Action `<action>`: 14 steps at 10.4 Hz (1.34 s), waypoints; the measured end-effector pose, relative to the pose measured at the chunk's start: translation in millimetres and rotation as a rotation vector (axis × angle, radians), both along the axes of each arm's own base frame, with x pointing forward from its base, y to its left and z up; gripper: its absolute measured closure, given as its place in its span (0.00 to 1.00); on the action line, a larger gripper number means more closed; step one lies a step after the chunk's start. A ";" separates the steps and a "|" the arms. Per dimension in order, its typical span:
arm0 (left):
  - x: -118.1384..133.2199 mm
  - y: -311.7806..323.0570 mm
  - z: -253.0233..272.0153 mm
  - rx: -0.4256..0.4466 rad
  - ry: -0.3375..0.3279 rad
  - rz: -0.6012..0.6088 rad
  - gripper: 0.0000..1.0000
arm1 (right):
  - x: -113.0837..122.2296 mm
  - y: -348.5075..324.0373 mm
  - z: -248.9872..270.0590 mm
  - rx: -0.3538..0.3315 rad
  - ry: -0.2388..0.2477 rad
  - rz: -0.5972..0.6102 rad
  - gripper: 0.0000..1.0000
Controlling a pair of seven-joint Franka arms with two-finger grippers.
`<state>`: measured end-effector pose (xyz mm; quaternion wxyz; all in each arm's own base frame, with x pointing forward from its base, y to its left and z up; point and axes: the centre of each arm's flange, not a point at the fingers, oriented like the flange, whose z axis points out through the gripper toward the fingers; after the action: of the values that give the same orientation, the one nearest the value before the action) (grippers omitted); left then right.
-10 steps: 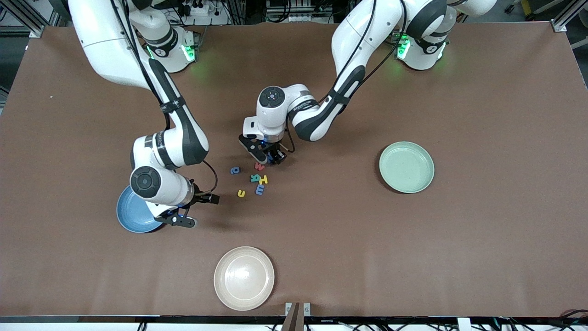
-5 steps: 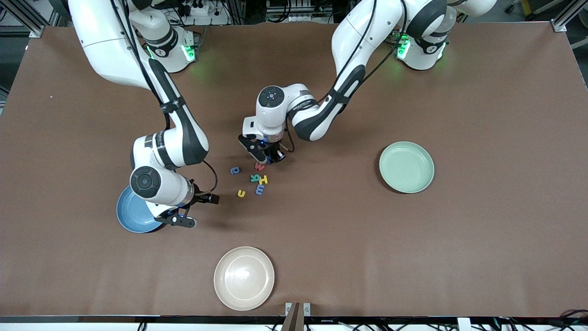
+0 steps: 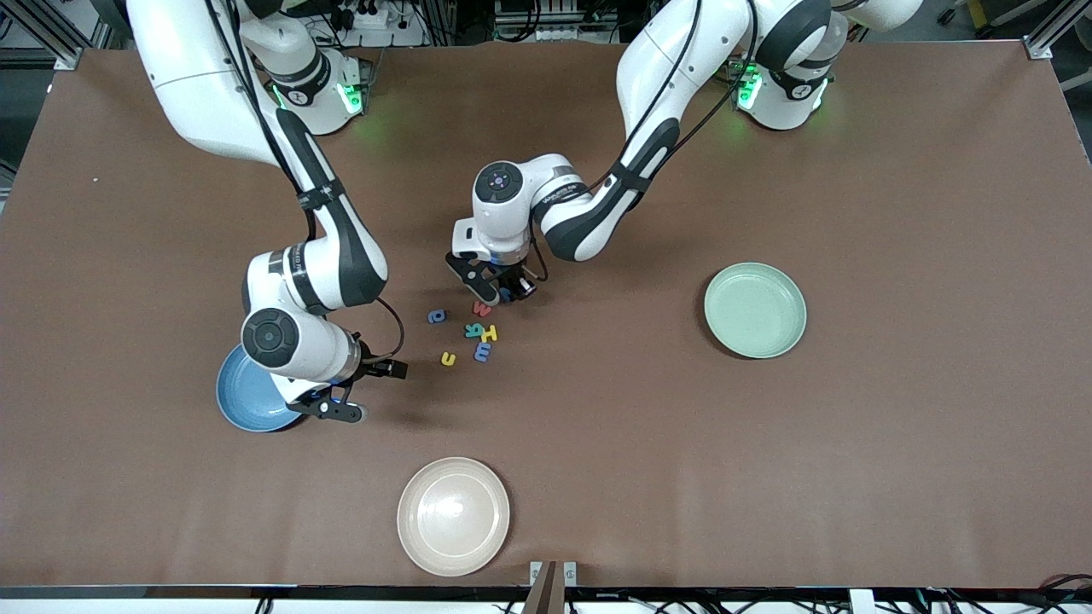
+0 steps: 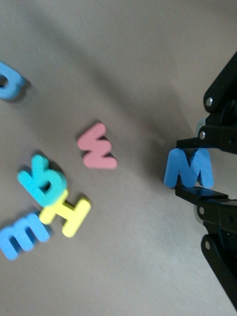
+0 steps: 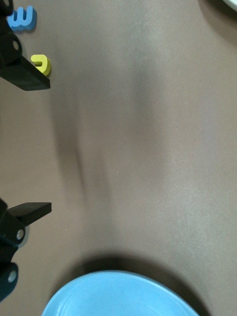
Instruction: Sort upper and lower case letters into plates
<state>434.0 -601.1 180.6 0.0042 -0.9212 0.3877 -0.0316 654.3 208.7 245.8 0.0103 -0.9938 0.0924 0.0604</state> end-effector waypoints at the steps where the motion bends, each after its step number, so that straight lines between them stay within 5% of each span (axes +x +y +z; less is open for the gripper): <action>1: 1.8 2.2 6.2 0.013 0.012 0.010 0.65 | -2.6 11.1 0.8 0.001 -0.002 0.008 0.00; 3: 6.2 8.0 22.8 0.037 0.035 0.033 0.65 | -8.0 45.2 1.6 -0.001 -0.012 -0.004 0.00; 6: 52.8 51.2 48.1 0.080 0.055 0.034 0.65 | -8.2 70.3 -6.0 -0.004 -0.019 -0.010 0.00; 10: 113.7 156.0 66.9 0.208 0.194 0.011 0.65 | -15.6 118.5 -36.6 -0.047 -0.027 -0.007 0.00; 14: 130.3 295.5 60.1 0.233 0.287 -0.042 0.65 | -10.5 110.4 -47.5 -0.102 -0.043 0.016 0.00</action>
<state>564.4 -305.7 240.7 0.0549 -0.9012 0.4046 0.1450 643.9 319.1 198.3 -0.0386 -0.9949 0.0870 0.0344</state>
